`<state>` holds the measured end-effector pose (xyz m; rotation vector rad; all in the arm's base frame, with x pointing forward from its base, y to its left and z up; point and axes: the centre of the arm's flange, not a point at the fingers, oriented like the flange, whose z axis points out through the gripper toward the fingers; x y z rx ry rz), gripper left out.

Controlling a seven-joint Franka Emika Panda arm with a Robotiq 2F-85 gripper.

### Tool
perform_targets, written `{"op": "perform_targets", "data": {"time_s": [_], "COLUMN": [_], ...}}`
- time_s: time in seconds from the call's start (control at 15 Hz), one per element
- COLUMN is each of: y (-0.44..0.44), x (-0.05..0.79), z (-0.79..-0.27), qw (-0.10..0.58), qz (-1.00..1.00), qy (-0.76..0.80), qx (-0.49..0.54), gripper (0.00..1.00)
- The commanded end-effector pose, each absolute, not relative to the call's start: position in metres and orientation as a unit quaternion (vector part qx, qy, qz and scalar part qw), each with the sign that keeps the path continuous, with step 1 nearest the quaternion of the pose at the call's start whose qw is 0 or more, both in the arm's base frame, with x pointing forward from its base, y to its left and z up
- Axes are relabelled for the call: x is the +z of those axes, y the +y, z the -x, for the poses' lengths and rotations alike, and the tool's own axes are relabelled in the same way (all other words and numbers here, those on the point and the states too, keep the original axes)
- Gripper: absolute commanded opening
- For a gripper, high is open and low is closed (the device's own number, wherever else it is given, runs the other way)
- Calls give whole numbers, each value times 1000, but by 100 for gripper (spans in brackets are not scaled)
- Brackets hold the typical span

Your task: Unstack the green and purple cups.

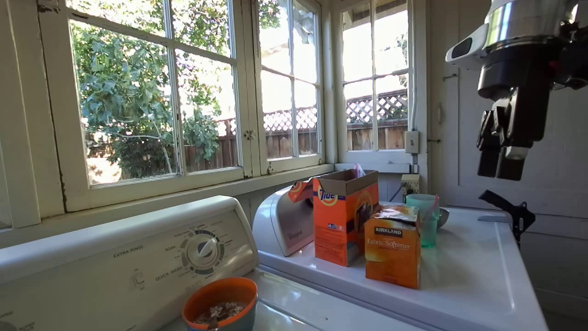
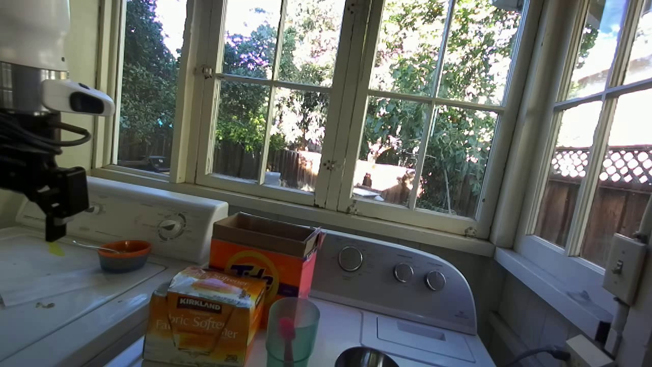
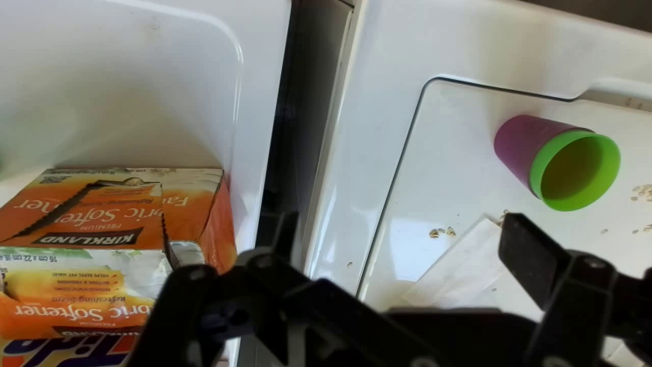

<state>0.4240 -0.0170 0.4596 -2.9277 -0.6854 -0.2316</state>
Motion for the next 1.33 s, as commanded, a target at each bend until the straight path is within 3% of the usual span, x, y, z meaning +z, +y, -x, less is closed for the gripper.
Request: {"op": "perform_targets", "data": {"time_s": [0.0, 0.87, 1.27], "y": [-17, 53, 82], "x": [459, 443, 425], "z": [-424, -436, -440], "qw": [63, 67, 102], "qz": [969, 937, 914], "qy": [-227, -340, -392], "qx": [-76, -45, -28], "gripper": [100, 100, 100]}}
